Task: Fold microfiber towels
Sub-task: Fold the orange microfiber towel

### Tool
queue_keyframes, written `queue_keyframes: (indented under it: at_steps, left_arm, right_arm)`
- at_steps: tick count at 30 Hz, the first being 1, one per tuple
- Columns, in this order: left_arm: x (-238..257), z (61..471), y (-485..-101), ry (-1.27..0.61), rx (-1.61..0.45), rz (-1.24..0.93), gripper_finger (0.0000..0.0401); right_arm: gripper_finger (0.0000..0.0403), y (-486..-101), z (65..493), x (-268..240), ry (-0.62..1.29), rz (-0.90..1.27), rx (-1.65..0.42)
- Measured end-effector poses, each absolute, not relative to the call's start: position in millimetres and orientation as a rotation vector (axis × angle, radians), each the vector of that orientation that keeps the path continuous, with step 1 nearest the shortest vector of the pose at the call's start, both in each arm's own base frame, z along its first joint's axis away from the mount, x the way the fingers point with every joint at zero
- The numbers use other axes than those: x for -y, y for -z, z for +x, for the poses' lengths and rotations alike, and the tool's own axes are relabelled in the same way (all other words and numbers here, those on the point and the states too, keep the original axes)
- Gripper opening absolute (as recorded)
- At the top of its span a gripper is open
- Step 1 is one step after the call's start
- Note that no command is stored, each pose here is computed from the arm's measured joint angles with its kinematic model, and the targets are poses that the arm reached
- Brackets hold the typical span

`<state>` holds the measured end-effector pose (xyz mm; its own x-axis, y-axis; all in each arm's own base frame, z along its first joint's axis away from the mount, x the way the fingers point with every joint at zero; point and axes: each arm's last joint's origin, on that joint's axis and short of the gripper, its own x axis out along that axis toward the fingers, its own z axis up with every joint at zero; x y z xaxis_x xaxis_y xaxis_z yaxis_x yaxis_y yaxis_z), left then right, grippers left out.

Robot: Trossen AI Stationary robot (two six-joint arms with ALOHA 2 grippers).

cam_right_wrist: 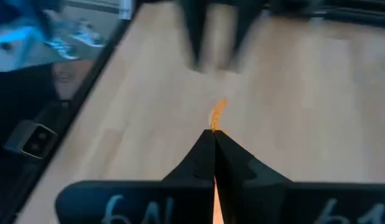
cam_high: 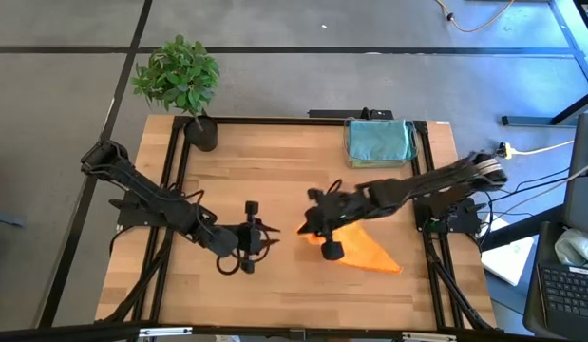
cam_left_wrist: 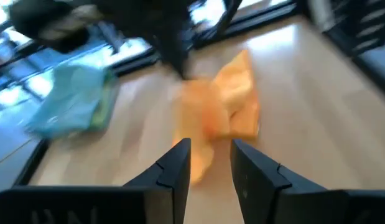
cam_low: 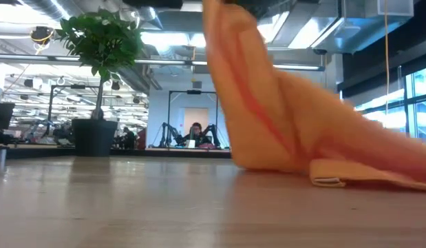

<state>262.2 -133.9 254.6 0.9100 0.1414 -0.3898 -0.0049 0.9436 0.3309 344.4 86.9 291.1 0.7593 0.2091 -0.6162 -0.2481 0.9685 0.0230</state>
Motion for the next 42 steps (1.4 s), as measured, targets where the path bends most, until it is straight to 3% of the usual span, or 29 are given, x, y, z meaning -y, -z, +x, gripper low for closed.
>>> queue_keyframes:
  at_steps: [3, 9, 20, 27, 33, 42]
  left_arm:
    - [137.5, 264.9, -261.5, -0.036, -0.353, 0.306, 0.0112]
    - [126.3, 271.3, -264.7, -0.129, -0.323, 0.267, 0.0136]
    - [107.5, 273.9, -250.1, -0.202, -0.459, 0.221, 0.0162]
    - [102.0, 273.2, -238.0, -0.112, -0.512, 0.16, 0.0162]
    - [86.4, 268.3, -209.0, 0.005, -0.611, -0.032, 0.0162]
    - [86.7, 267.0, -200.5, 0.23, -0.533, -0.143, 0.0162]
  right_arm:
    - [0.0001, -312.1, 328.3, -80.5, -0.175, -0.091, -0.622]
    - [0.0, -334.1, 314.6, -75.2, -0.142, -0.141, -0.541]
    - [0.0, -373.8, 309.6, -71.0, -0.164, -0.165, -0.499]
    - [0.0, -395.8, 302.0, -81.1, -0.224, -0.17, -0.482]
    - [0.0, -410.2, 297.1, -85.3, -0.245, -0.189, -0.46]
    - [0.0, -408.3, 294.6, -82.8, -0.188, -0.212, -0.502]
